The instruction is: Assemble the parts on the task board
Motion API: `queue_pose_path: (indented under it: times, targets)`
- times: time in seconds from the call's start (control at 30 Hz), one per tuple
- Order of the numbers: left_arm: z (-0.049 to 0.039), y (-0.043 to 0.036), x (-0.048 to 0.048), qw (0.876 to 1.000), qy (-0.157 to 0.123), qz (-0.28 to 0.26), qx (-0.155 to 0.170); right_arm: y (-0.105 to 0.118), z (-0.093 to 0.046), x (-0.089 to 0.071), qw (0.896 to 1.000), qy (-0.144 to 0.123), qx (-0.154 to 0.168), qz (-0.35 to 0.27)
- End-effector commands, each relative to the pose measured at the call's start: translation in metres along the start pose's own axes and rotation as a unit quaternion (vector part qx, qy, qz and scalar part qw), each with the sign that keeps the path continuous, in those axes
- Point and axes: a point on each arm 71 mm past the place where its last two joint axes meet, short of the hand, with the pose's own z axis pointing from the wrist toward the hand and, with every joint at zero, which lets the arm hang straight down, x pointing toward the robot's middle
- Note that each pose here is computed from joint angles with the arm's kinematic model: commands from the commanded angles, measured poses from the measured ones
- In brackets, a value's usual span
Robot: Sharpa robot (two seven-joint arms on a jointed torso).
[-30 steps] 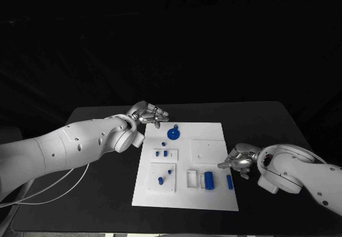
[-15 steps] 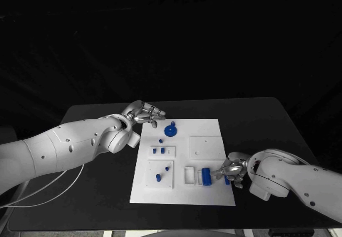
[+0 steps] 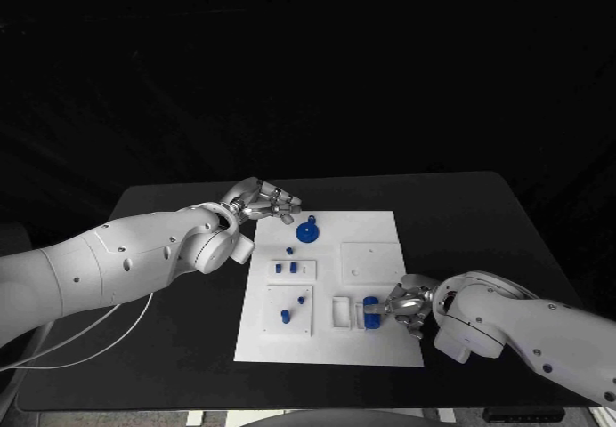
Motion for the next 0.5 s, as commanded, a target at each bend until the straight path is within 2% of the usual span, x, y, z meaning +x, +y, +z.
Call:
queue_pose_path:
  times: [0.03,0.5]
  targets:
    - [0.0002,-0.0022,0.0033,1.000,0.013,-0.010,0.011,-0.002,0.005,0.008,1.000,-0.001,0.006,-0.008]
    - [-0.0003,-0.0023,0.0044,1.000,0.018,-0.012,0.010,0.000,0.012,0.021,0.999,-0.008,0.002,-0.048]
